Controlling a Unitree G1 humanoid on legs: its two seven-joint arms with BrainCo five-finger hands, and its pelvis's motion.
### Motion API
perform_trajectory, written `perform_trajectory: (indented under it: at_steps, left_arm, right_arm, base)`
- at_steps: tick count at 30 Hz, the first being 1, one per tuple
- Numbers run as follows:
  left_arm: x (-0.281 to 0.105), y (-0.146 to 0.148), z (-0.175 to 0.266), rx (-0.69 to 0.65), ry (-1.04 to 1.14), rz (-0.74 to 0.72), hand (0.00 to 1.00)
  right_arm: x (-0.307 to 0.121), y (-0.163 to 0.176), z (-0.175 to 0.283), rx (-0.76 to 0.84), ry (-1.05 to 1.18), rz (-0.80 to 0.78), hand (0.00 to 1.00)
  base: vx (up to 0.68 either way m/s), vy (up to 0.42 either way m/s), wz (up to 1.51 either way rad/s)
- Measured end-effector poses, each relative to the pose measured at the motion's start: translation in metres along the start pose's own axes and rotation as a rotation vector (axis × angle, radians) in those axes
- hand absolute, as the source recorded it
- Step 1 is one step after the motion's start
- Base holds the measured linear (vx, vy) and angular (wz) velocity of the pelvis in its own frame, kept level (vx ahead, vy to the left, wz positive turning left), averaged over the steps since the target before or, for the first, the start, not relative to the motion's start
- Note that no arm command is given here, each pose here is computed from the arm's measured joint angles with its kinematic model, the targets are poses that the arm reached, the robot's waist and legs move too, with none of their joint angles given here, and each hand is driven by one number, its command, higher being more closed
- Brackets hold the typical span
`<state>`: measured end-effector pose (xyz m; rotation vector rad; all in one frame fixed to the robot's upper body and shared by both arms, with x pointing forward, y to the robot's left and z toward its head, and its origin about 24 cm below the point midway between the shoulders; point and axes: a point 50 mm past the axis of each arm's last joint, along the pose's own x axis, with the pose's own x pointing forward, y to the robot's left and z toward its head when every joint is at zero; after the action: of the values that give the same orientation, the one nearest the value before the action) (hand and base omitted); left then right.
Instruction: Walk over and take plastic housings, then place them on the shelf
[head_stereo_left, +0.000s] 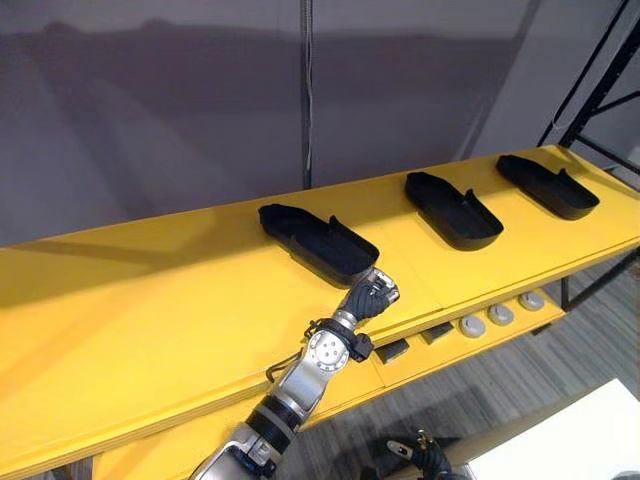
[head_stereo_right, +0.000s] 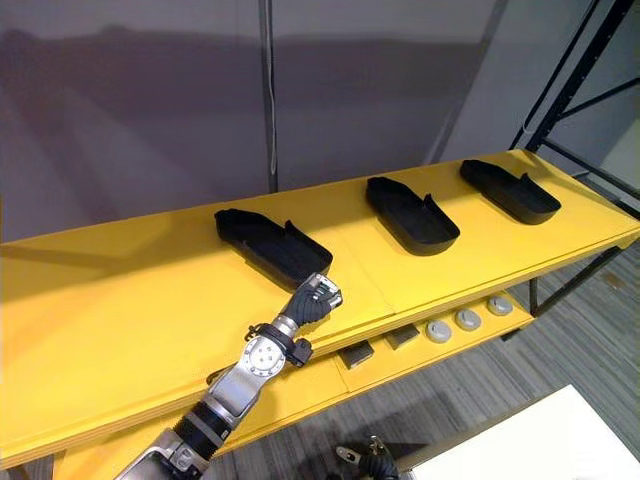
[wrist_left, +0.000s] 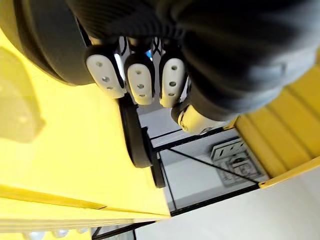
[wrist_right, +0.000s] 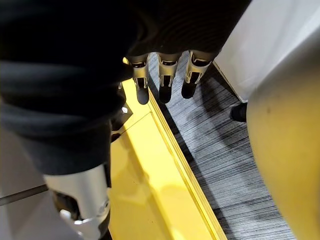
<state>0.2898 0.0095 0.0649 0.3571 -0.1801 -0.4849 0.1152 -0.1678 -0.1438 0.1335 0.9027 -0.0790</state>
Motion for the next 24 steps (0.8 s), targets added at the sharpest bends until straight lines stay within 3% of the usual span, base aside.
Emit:
perform_trajectory:
  at_steps: [6,16,24]
  left_arm:
    - [0.010,0.001,-0.005,0.071,0.032,-0.006,1.00]
    - [0.016,0.002,-0.014,0.080,0.099,0.035,1.00]
    - [0.017,0.026,-0.020,0.047,0.153,0.208,1.00]
  right_arm:
    - [0.005,0.003,0.011,-0.009,-0.027,0.010,0.00]
    - [0.007,0.006,0.021,-0.013,-0.059,0.007,0.00]
    - [0.007,0.006,0.021,-0.015,-0.061,0.003,0.00]
  base:
    - [0.02,0.014,-0.07]
    - [0.03,0.011,-0.05]
    - [0.01,0.003,-0.02]
